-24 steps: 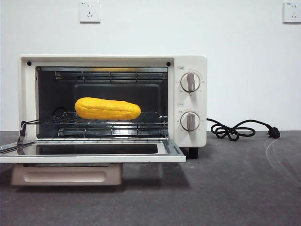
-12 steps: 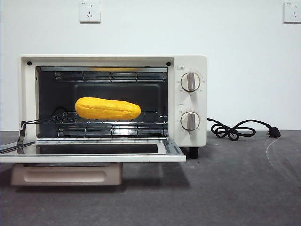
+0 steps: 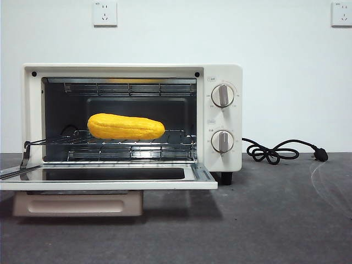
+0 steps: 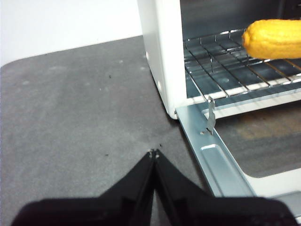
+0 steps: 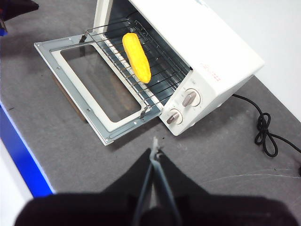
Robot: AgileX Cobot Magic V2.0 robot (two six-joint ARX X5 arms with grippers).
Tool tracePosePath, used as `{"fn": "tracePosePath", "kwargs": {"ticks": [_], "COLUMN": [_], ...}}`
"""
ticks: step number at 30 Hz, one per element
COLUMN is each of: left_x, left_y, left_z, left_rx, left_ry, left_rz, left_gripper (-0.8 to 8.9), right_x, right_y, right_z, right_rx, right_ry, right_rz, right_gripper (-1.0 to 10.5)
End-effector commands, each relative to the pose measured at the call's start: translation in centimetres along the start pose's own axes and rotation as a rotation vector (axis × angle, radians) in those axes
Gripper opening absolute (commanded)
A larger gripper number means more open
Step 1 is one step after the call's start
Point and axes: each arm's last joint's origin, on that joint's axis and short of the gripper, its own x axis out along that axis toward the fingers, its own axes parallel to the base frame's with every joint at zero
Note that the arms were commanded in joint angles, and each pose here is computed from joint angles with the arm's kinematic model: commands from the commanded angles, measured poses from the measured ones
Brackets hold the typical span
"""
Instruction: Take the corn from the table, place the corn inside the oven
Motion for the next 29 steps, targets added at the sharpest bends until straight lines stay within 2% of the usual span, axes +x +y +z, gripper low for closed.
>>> {"fn": "tracePosePath", "kwargs": {"ticks": [1,20,21,23,25,29], "left_x": [0.1,0.2,0.2,0.0,-0.2,-0.4], "left_y": [0.0,0.0,0.0,0.0,0.0,0.1], "left_z": [-0.3,-0.4,-0.3,-0.1,0.1,0.6], "left_rx": [-0.007,-0.008,-0.007,-0.007,-0.005,-0.004], "left_ry": [0.015,0.030,0.022,-0.003,-0.043,-0.096], "left_rz": [0.003,0.001,0.002,0.005,0.011,0.018], "left_gripper": [-0.03,-0.03,-0.03,-0.04,-0.03,-0.03], "right_x": [0.0,-0.2,-0.2,-0.1,0.3,2.7], "right_y": [0.0,-0.4,-0.4,-0.7,-1.0,-2.5], "right_z": [-0.2,-0.4,-0.4,-0.3,0.1,1.1], "right_rx": [-0.007,0.004,-0.025,-0.022,0.052,0.292], "right_ry": [0.015,-0.001,-0.006,-0.013,-0.026,-0.046], "right_rz": [-0.005,-0.029,-0.051,-0.102,-0.172,-0.381], "right_gripper": [0.0,0.0,0.0,0.0,0.0,0.0]}}
